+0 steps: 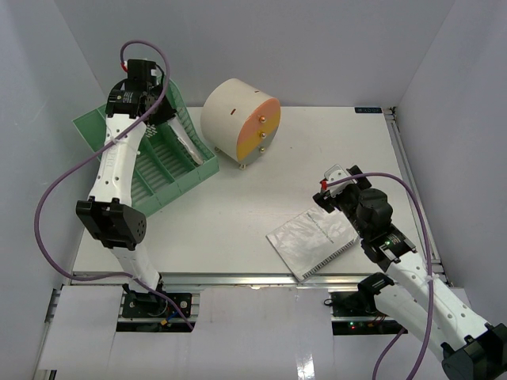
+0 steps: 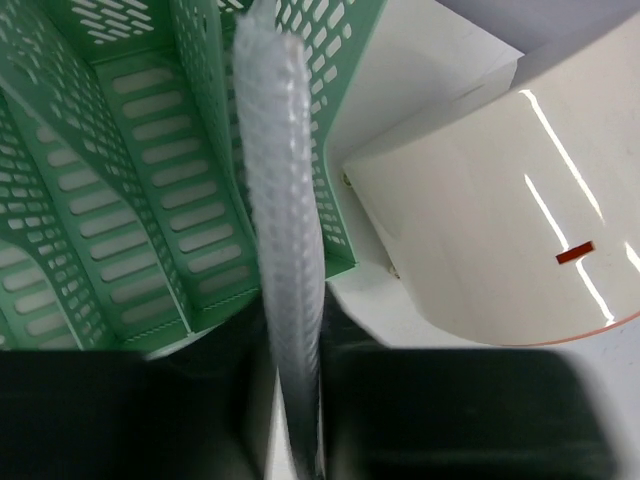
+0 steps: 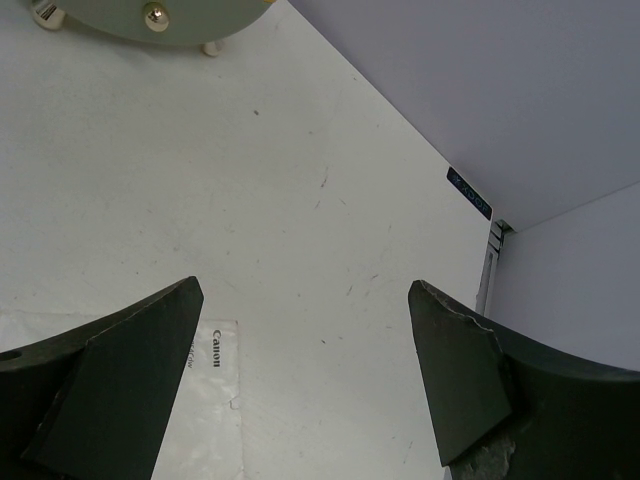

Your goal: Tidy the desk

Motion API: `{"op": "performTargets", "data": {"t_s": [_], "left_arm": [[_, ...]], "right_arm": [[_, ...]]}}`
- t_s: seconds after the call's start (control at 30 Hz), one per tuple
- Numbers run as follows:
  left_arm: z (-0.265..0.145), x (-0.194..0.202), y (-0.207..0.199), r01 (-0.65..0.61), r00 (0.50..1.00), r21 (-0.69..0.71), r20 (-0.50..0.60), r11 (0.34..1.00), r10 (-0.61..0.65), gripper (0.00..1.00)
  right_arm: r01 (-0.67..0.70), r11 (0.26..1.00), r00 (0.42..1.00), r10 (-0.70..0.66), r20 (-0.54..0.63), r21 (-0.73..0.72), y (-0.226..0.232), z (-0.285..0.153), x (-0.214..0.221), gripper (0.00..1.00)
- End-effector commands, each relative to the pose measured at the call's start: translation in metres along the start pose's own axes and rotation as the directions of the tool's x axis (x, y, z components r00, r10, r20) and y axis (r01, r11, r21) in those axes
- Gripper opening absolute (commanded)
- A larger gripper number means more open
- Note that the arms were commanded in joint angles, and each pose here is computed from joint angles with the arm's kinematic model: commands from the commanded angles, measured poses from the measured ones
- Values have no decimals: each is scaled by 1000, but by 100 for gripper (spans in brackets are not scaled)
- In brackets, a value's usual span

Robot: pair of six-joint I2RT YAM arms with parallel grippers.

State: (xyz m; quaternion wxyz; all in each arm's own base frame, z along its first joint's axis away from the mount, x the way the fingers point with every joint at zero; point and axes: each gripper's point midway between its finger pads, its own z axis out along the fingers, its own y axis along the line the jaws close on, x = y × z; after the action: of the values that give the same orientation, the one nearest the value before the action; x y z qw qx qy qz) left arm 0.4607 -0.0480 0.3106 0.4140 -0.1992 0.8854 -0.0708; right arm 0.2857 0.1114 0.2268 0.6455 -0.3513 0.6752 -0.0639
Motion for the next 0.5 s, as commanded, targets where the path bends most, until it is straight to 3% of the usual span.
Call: {"op": "performTargets", "data": {"t_s": [0.0,0.13,0.37,0.47], "left_arm": [[-18,-39,-14,25,993,70,116,997,-33,47],[-16,-53,-18,39,988,79,148,996,-50,73],[-31,-76,-26,45,970,112,231,993,-70,77],[-37,-77,-29,38,969,133,237,990,-68,74]], "right_arm": [[-19,999,998,17,53,44,-10,-1,-13,90],[-18,999,999,16,48,44,-10,0,-12,90],[-15,999,999,13,36,35,-7,2,-8,90],[-14,999,999,13,29,32,-7,3,-6,90]]}}
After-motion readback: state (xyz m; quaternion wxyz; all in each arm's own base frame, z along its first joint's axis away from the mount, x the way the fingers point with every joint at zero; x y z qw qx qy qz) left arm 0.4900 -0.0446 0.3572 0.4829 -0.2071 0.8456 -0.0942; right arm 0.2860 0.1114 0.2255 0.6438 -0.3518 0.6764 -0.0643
